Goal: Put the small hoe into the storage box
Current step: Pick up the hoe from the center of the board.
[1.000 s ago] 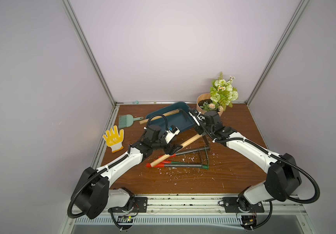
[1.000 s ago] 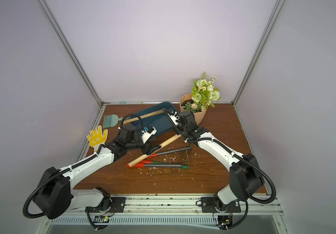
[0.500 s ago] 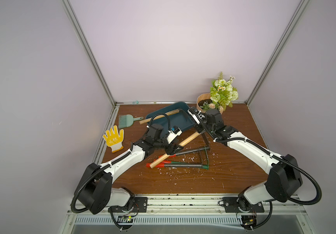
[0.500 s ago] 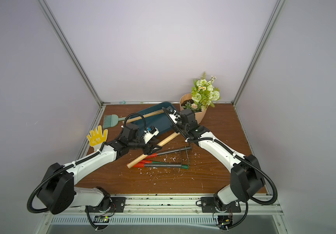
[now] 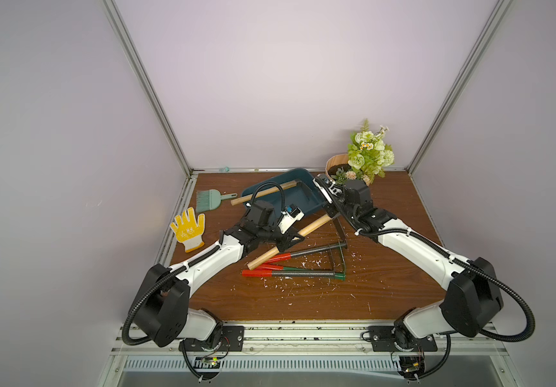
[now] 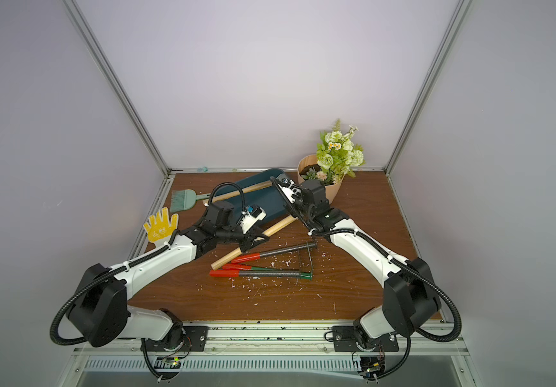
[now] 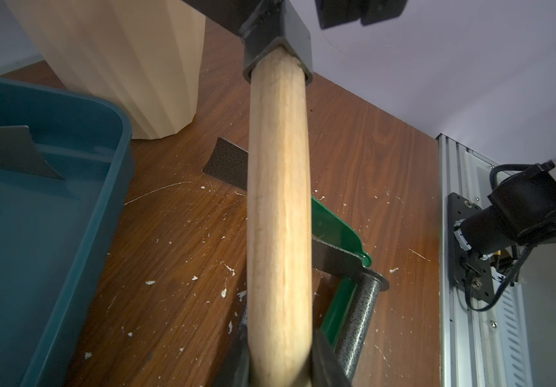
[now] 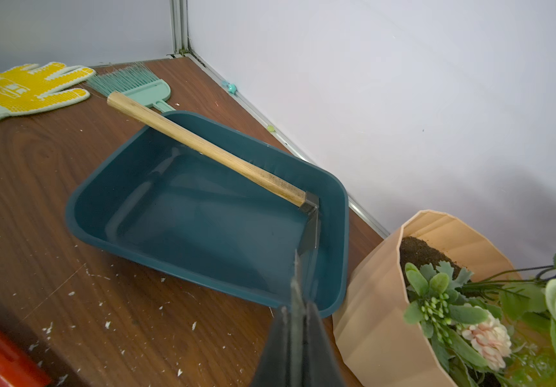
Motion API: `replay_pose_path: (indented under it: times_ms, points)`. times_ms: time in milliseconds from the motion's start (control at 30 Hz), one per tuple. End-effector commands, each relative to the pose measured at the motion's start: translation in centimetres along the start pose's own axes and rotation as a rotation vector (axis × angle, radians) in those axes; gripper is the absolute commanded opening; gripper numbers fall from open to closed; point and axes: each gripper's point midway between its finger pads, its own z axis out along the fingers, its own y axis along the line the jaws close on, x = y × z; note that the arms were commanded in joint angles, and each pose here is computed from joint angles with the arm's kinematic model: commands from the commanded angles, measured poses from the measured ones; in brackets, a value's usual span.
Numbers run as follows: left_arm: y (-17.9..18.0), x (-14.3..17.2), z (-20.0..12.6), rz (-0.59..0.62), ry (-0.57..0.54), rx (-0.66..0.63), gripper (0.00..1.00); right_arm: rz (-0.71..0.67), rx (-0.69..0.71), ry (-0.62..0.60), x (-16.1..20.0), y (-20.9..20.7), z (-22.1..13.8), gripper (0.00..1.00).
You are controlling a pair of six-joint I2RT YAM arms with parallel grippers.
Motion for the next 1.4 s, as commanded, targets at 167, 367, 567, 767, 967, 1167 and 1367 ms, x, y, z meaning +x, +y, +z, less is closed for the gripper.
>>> replay_pose_path:
  times_ms: [167,367,567,767,967,1167,1367]
  points:
    - [3.3,-0.8,-1.0,0.029,0.009,-0.235,0.00,0.024,-0.038,-0.172,-4.3,0.5,-2.6,0.16]
    - [7.3,-0.8,-4.0,0.045,0.041,-0.595,0.00,0.051,-0.004,-0.143,-3.8,-0.2,-2.0,0.29]
    - [8.4,-0.2,-6.5,0.171,0.175,-0.907,0.00,0.087,0.040,-0.089,-4.7,-1.8,-0.9,0.30]
    - [8.8,1.1,-8.8,0.339,0.352,-1.201,0.00,0.097,-0.009,0.048,-7.1,-2.6,1.4,0.32]
    - [8.1,0.9,-9.4,0.403,0.369,-1.262,0.00,0.052,-0.119,0.084,-8.4,-1.4,2.7,0.35]
    - [7.7,0.8,-9.1,0.424,0.367,-1.241,0.00,0.008,-0.315,0.151,-7.3,2.0,4.2,0.35]
    - [7.1,0.0,-9.1,0.416,0.324,-1.208,0.00,-0.010,-0.375,0.155,-6.1,3.4,4.6,0.35]
